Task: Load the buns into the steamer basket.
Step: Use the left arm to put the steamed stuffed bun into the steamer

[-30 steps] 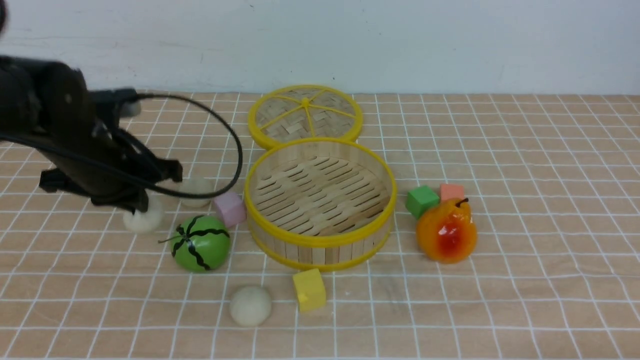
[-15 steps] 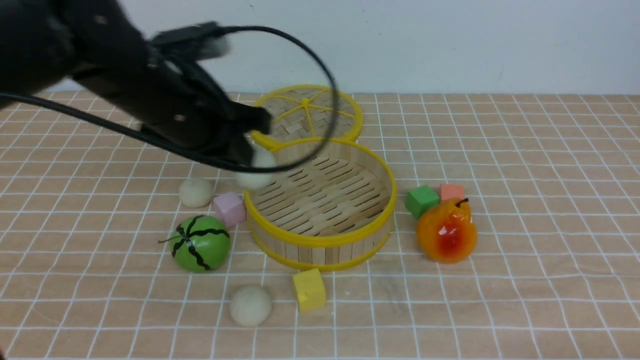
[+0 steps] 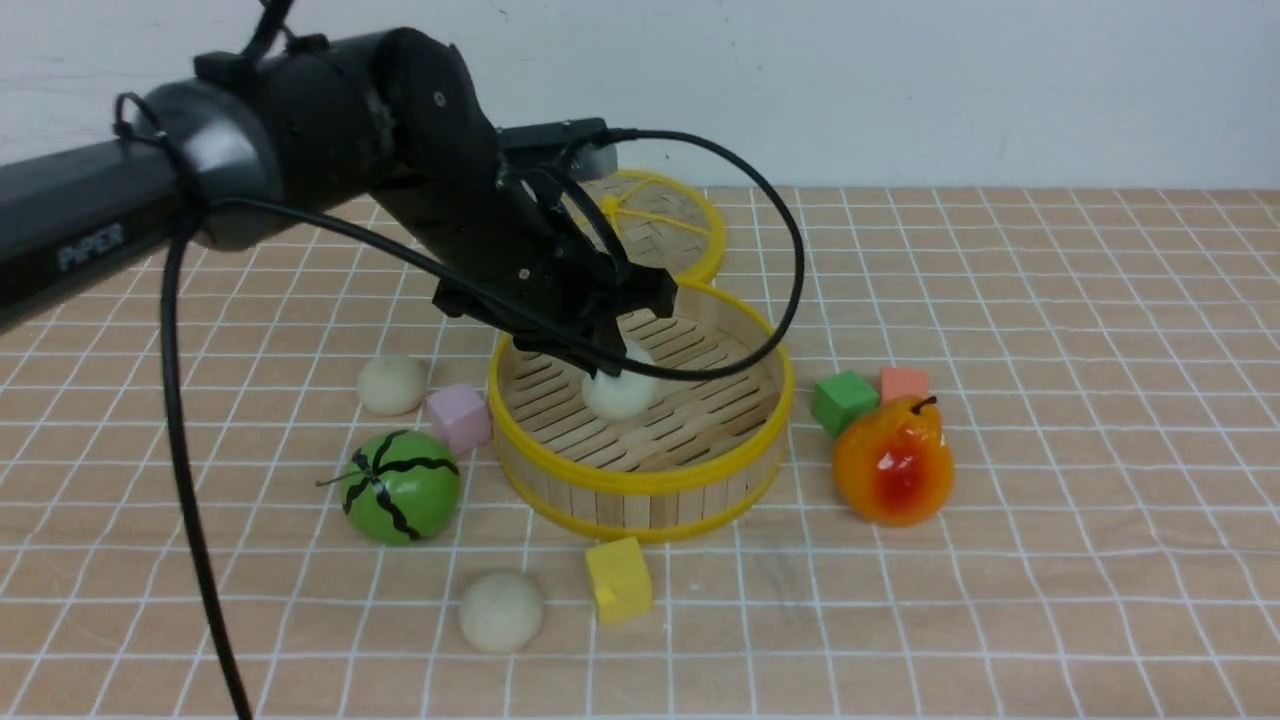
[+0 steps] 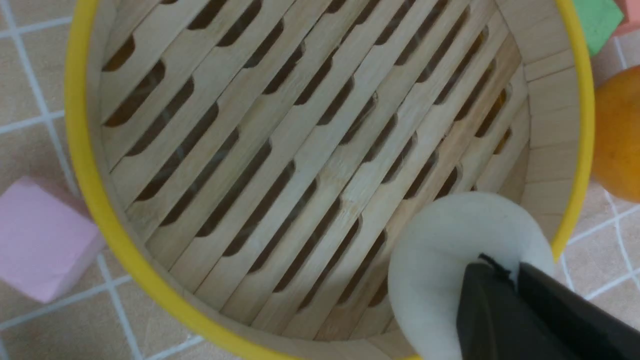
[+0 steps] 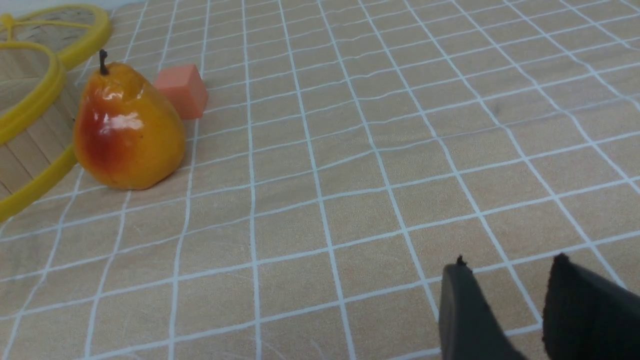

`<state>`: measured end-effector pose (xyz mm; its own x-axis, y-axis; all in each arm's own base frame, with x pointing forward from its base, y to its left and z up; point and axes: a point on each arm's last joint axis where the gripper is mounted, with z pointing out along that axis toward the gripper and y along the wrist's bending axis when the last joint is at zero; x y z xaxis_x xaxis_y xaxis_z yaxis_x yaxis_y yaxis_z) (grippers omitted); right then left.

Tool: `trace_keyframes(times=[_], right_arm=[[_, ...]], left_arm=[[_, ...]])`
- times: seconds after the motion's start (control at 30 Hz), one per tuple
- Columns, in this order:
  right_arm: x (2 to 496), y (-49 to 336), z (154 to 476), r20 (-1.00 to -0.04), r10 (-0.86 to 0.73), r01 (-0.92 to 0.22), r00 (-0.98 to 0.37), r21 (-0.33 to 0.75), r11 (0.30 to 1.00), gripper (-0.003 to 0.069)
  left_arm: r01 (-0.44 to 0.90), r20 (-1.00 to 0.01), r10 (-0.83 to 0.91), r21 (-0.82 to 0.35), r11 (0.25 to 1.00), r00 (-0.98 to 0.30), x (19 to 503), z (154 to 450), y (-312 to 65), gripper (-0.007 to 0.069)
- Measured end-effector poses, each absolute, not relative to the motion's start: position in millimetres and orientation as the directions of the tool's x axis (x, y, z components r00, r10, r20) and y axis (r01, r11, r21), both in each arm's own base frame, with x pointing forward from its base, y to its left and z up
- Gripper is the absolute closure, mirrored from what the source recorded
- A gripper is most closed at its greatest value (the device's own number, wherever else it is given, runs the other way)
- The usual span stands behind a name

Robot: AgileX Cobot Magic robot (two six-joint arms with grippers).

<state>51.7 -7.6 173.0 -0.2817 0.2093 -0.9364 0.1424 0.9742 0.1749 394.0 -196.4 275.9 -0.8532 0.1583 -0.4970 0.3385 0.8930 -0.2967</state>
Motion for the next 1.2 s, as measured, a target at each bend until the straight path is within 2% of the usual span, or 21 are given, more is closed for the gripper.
trace_keyframes(times=[0.23, 0.47, 0.83, 0.97, 1.2], right_arm=[[52, -8, 173, -0.936, 0.209, 0.142, -0.282, 0.175, 0.974, 0.0418], [52, -8, 173, -0.936, 0.209, 0.142, -0.282, 0.175, 0.974, 0.0418], [52, -8, 173, -0.936, 0.209, 0.142, -0.282, 0.175, 0.974, 0.0418], [52, -8, 173, -0.936, 0.209, 0.142, -0.282, 0.175, 0.974, 0.0418], [52, -8, 173, -0.936, 0.209, 0.142, -0.282, 0.175, 0.974, 0.0418]], left_arm=[[0.332, -0.493, 0.156, -0.294, 0.896, -0.856, 401, 265, -199, 0.0631], [0.314, -0.461, 0.157, -0.287, 0.905, -0.874, 412, 234, -203, 0.063], [0.301, -0.507, 0.128, -0.276, 0.913, -0.853, 427, 210, -207, 0.0599], [0.3, -0.503, 0.129, -0.276, 0.913, -0.855, 427, 209, -207, 0.0547], [0.301, -0.485, 0.138, -0.276, 0.913, -0.863, 425, 209, -207, 0.0368]])
